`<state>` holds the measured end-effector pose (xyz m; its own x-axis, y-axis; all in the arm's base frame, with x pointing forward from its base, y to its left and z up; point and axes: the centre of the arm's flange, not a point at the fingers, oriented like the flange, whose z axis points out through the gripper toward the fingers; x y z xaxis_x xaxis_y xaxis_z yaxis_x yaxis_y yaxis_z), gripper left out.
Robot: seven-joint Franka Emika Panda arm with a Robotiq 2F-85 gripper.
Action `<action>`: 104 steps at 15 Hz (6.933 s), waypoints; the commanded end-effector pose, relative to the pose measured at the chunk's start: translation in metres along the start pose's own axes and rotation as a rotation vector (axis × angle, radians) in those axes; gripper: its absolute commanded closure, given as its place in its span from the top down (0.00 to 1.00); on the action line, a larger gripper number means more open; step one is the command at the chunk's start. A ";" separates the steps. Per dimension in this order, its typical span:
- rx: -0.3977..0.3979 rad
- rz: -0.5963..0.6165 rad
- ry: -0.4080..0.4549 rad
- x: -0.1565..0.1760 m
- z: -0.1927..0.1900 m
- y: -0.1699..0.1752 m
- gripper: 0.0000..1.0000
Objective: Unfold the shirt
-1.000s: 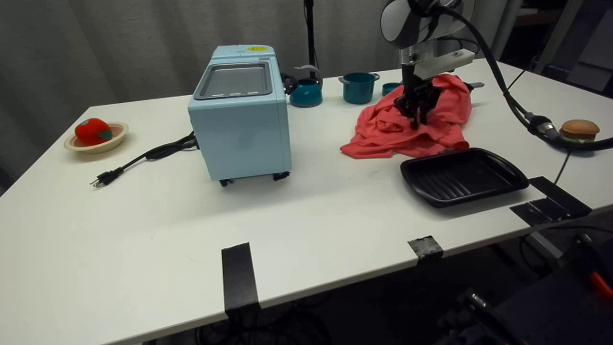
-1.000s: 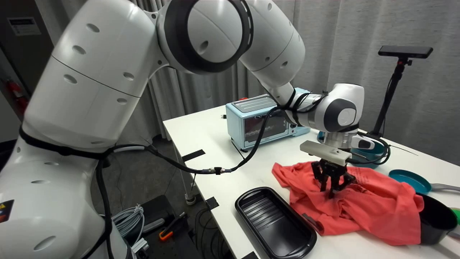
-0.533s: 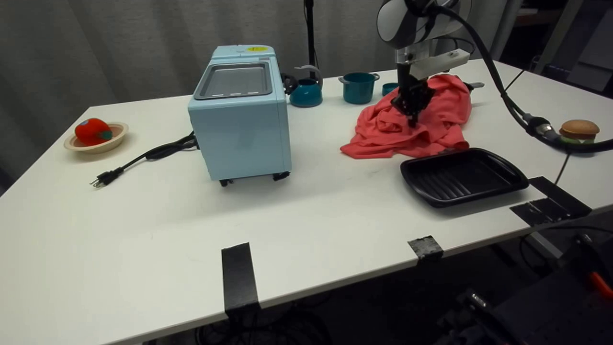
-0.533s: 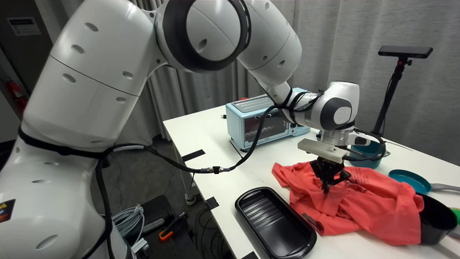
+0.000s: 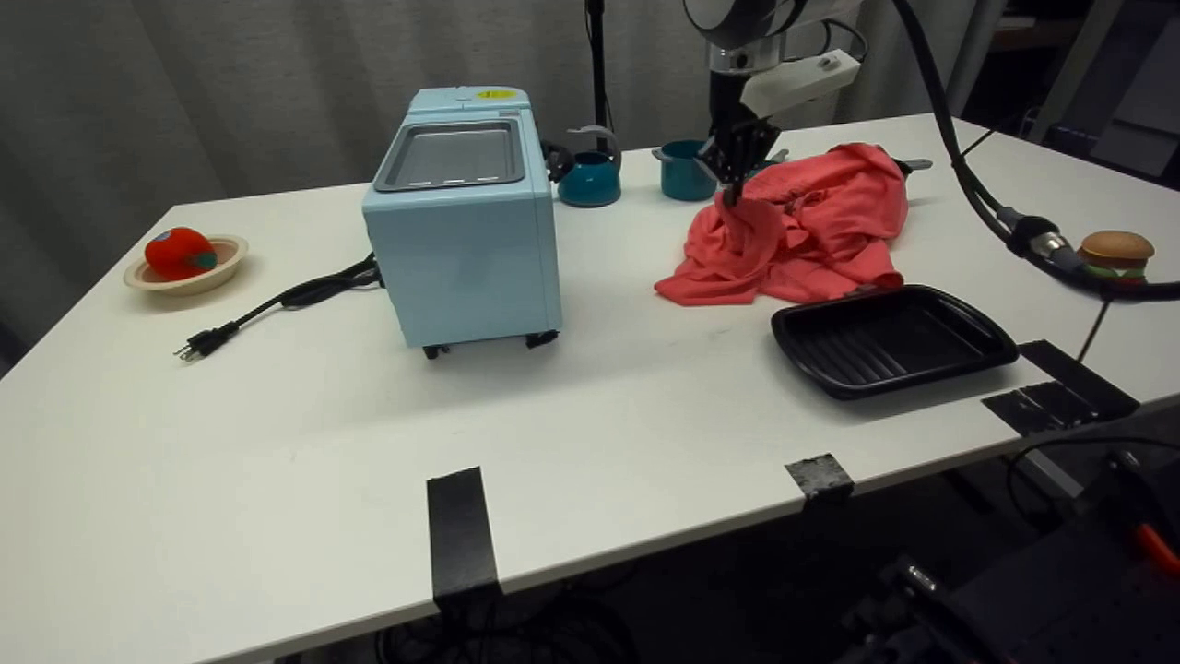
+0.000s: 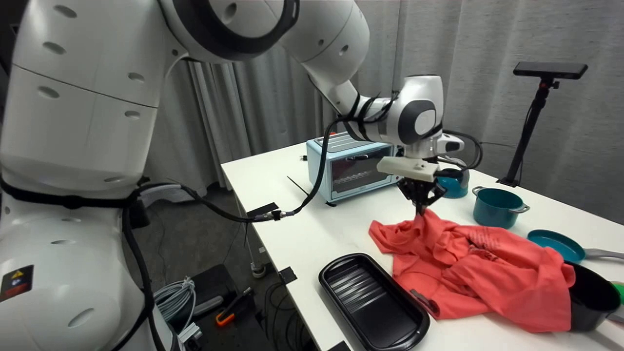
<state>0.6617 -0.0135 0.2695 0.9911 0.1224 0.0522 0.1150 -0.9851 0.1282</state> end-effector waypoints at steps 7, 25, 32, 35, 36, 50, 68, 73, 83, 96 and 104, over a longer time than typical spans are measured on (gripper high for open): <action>0.097 -0.125 0.269 -0.008 -0.080 -0.085 0.01; 0.063 0.008 0.046 -0.007 0.008 0.002 1.00; -0.004 0.085 -0.032 0.005 0.056 0.037 1.00; -0.023 0.114 -0.059 0.012 0.067 0.049 1.00; -0.021 0.120 -0.067 0.014 0.070 0.051 1.00; -0.021 0.126 -0.108 0.022 0.081 0.045 0.12; -0.084 0.462 -0.231 -0.231 -0.023 0.081 0.01; -0.105 0.638 -0.250 -0.323 -0.038 0.121 0.01; -0.229 0.794 -0.078 -0.366 -0.091 0.168 0.83; -0.303 0.743 0.388 -0.326 -0.199 0.126 1.00; -0.307 0.744 0.419 -0.335 -0.205 0.119 1.00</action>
<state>0.3299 -0.1465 0.4697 0.6900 -0.4393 0.5753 -0.6275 -0.7592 0.1729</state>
